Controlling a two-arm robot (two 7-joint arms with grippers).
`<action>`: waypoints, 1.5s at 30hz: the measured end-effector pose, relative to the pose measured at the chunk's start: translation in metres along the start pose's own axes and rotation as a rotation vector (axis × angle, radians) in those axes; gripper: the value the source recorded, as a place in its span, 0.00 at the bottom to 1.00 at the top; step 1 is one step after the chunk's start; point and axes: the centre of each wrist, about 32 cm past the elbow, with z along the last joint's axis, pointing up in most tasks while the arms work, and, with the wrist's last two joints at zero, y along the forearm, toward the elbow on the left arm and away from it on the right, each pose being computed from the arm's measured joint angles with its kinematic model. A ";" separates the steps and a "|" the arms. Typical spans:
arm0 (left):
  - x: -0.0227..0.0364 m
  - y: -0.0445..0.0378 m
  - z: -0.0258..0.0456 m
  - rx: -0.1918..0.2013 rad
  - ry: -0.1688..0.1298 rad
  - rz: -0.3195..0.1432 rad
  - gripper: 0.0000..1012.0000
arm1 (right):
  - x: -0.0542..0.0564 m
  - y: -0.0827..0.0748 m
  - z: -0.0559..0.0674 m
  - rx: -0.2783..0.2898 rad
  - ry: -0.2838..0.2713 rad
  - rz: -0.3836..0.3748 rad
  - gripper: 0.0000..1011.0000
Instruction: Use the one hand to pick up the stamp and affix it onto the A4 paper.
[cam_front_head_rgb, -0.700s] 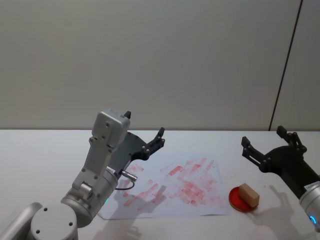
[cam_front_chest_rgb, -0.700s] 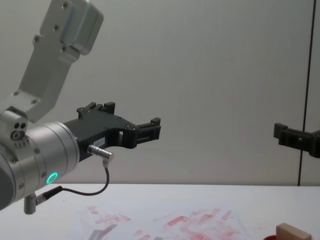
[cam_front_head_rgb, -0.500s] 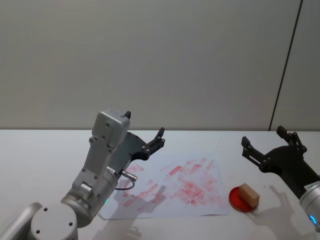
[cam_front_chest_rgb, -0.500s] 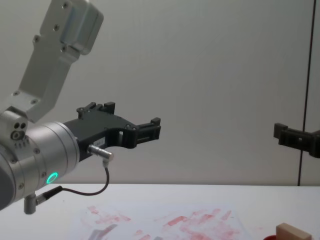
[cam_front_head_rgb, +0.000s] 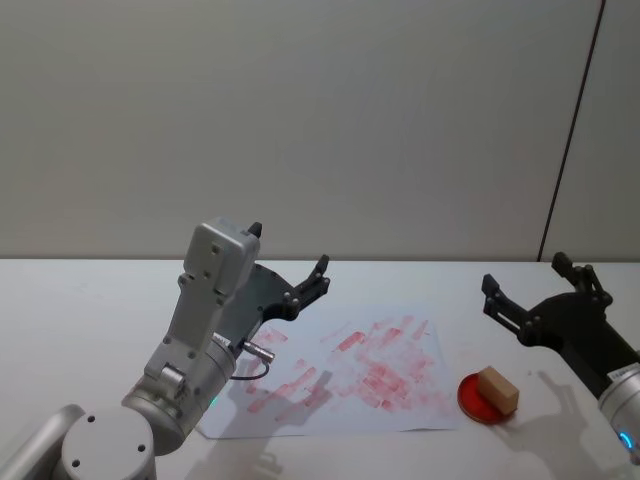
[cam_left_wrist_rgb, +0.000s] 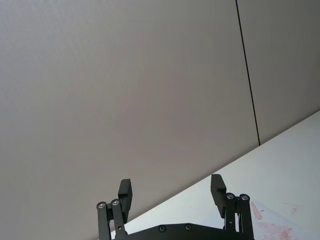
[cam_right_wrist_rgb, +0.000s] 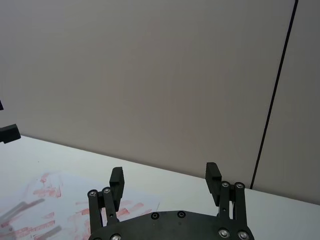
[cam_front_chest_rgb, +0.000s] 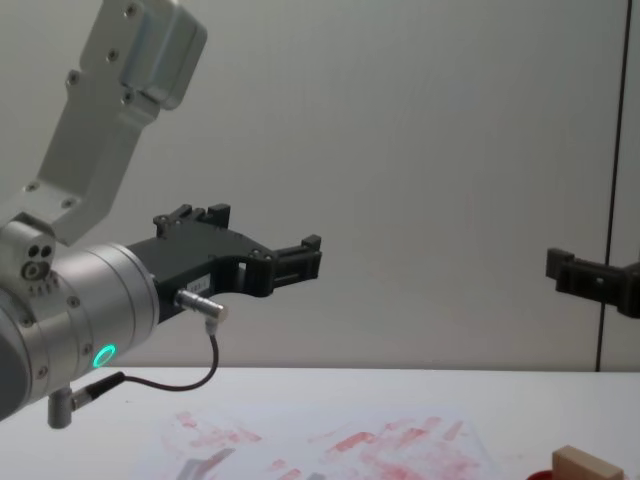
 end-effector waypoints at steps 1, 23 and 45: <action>0.0000 0.0000 0.0000 0.000 0.000 0.000 0.99 | 0.000 0.000 0.000 -0.003 -0.002 0.005 0.99; 0.0000 0.0000 0.0000 0.000 0.000 0.000 0.99 | 0.011 -0.005 -0.019 -0.168 -0.037 0.132 0.99; 0.0000 0.0000 0.0000 0.000 0.000 0.000 0.99 | 0.025 -0.005 -0.041 -0.319 -0.038 0.187 0.99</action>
